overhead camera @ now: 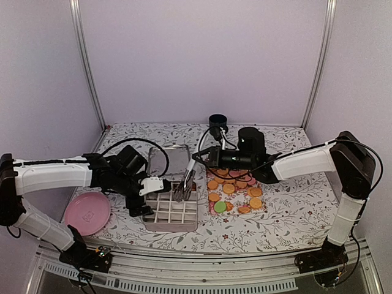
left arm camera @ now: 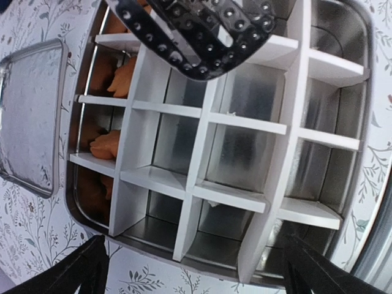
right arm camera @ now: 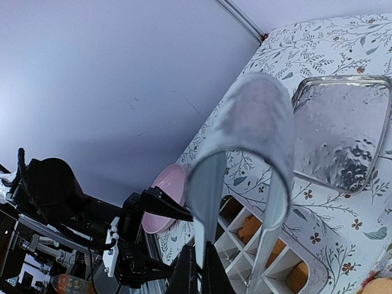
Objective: Pack the cookies
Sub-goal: Pass from the right arm to the left
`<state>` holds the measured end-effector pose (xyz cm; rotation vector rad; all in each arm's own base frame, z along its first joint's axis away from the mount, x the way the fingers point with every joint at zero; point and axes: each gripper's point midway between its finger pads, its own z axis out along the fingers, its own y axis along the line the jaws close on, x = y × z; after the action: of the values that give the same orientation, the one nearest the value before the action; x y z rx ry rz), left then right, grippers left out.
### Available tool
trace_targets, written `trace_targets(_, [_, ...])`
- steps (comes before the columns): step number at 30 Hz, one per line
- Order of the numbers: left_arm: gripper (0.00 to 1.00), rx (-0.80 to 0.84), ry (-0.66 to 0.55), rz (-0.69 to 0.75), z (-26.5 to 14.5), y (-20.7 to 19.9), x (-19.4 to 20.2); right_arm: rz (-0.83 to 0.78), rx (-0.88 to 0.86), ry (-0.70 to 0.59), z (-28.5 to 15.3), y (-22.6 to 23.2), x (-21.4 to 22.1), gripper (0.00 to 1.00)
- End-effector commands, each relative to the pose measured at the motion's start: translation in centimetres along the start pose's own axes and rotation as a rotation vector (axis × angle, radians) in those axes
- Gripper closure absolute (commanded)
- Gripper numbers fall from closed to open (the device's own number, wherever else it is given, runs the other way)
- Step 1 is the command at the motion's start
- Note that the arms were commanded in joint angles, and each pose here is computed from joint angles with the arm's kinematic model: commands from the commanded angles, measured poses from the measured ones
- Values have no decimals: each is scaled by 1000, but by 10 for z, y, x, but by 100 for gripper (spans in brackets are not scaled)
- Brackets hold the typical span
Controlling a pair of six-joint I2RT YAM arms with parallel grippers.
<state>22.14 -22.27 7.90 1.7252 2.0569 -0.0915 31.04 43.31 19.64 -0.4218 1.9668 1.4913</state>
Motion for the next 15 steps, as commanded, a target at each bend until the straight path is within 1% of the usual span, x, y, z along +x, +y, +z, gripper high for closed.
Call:
trace_targets(1, [1,60,1,18,-9,-14,3,-8,-8,9,-2,2,2,100])
trace_targets(8, [1,94,-14,2,-23,-16,3,-37,-47,-3,-5,20,-9,100])
trace_targets(15, [1,69,-129,-149,-41,18,-12,-62,-97,-8,-7,44,-13,100])
